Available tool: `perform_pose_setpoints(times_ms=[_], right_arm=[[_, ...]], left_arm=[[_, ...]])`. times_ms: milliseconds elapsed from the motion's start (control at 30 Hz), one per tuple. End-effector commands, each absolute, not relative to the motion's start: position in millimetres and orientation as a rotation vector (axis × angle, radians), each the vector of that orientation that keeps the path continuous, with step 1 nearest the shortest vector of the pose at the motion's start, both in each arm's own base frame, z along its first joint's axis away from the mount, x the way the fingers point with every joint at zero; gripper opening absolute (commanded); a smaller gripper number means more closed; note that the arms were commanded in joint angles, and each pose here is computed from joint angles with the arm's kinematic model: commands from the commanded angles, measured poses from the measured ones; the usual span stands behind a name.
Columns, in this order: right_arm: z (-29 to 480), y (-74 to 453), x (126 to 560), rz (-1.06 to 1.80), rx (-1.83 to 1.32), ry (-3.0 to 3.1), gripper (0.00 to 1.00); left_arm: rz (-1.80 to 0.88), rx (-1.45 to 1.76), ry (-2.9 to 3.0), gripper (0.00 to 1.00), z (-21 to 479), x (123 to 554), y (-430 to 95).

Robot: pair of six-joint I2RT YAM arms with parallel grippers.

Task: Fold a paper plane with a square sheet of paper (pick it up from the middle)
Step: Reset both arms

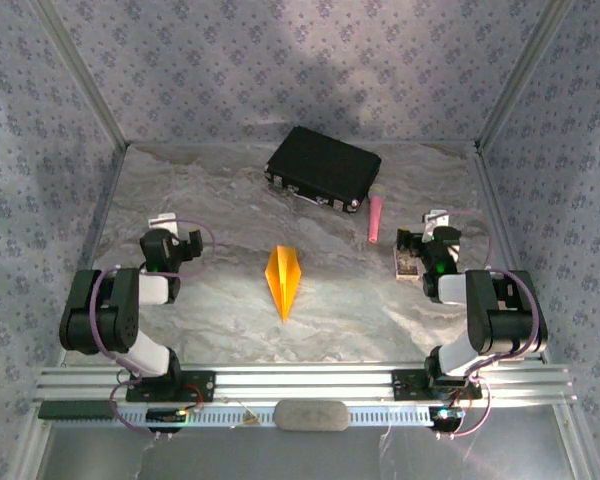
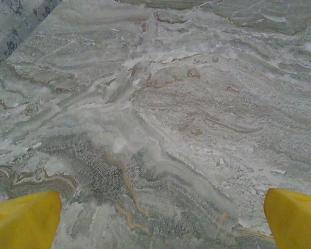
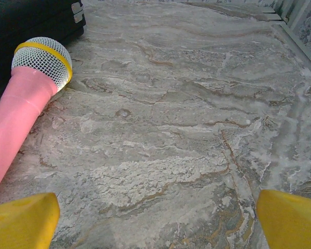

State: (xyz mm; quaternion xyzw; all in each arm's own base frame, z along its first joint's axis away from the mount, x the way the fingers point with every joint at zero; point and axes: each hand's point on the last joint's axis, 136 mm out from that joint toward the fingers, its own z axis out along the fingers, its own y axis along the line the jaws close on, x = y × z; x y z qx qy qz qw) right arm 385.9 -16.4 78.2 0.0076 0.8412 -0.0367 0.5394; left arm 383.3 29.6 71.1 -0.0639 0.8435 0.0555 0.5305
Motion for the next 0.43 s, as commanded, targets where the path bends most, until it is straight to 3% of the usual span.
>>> perform_pose_setpoints(times_ms=[0, 400], right_arm=[[84.6, -17.1, 391.6, -0.087, 0.019, 1.977, 0.99], [84.7, -17.5, 391.9, -0.081, 0.02, 1.977, 0.99]], left_arm=[[0.123, -0.159, 1.943, 1.0, 90.4, 394.7, 28.1], [0.124, -0.16, 1.943, 1.0, 90.3, 394.7, 28.3]])
